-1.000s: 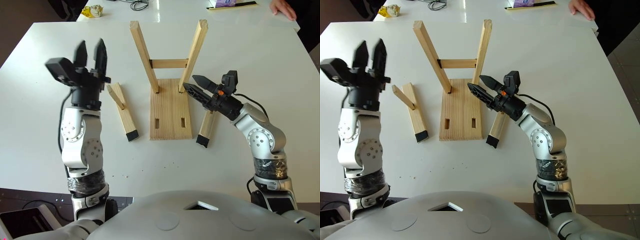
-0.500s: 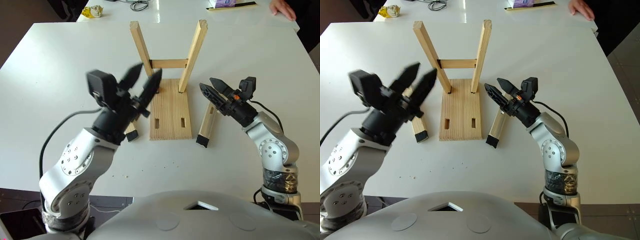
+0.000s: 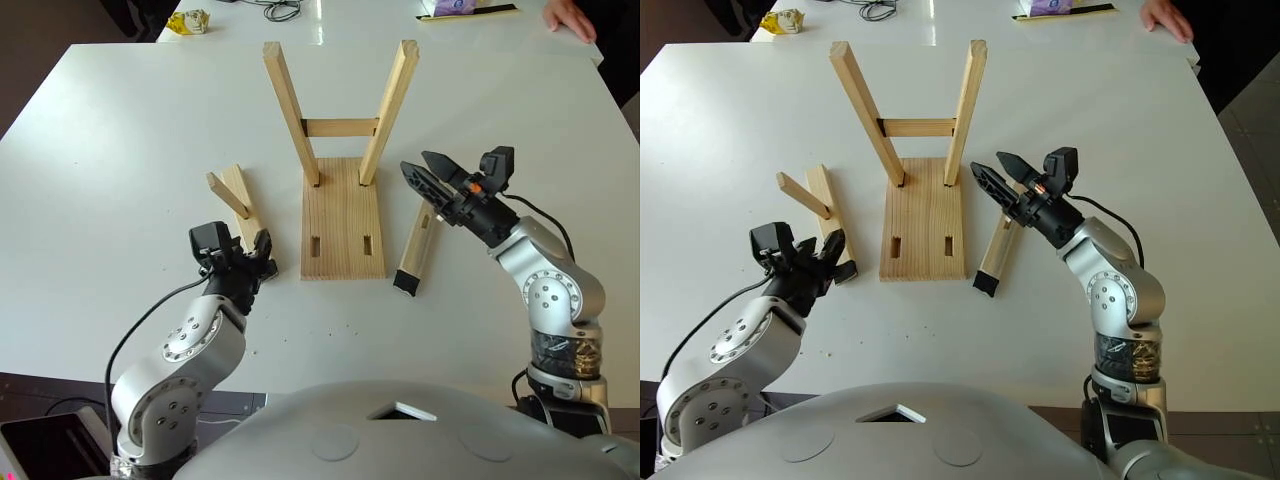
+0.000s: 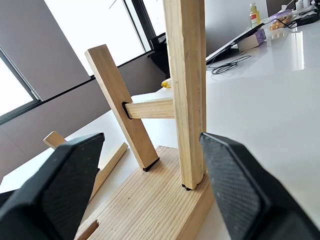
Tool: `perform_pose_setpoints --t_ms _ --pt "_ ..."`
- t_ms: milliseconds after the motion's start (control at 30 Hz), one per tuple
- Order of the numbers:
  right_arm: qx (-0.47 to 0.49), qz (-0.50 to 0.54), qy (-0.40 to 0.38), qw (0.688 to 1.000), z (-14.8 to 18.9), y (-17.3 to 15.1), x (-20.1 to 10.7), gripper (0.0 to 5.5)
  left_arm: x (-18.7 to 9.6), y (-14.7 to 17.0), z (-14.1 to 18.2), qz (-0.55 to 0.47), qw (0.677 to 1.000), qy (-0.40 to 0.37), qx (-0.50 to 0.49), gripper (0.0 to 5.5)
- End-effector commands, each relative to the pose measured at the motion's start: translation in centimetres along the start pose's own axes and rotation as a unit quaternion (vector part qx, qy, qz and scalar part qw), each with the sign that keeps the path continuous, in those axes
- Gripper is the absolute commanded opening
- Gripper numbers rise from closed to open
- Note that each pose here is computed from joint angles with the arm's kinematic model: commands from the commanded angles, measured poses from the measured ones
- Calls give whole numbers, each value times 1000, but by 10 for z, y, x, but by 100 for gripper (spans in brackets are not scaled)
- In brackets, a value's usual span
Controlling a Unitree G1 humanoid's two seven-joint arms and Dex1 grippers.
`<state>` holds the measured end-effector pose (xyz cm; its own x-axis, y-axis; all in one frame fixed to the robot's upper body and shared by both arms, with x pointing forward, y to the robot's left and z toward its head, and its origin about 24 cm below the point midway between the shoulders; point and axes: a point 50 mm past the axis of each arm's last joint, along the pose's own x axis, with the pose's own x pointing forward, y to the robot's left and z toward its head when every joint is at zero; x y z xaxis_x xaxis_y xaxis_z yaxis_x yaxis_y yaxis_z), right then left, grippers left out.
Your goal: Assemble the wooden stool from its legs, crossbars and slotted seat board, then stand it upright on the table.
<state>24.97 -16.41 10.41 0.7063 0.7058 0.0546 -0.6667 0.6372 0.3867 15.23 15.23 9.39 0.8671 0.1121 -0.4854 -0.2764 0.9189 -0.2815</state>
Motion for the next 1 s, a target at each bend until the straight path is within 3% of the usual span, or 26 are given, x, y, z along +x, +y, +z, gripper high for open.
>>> perform_pose_setpoints --t_ms 33,133,533,1000 --pt "-12 26 20 999 13 -8 9 351 6 -1 -5 60 998 -6 -27 263" --pt "-14 41 26 999 16 -9 14 351 14 -5 -11 78 996 -7 -38 263" --pt "-2 64 31 997 3 -1 25 351 50 -9 -24 82 997 1 -4 437" --pt "8 50 18 999 -5 2 24 351 36 0 -45 91 990 112 7 440"
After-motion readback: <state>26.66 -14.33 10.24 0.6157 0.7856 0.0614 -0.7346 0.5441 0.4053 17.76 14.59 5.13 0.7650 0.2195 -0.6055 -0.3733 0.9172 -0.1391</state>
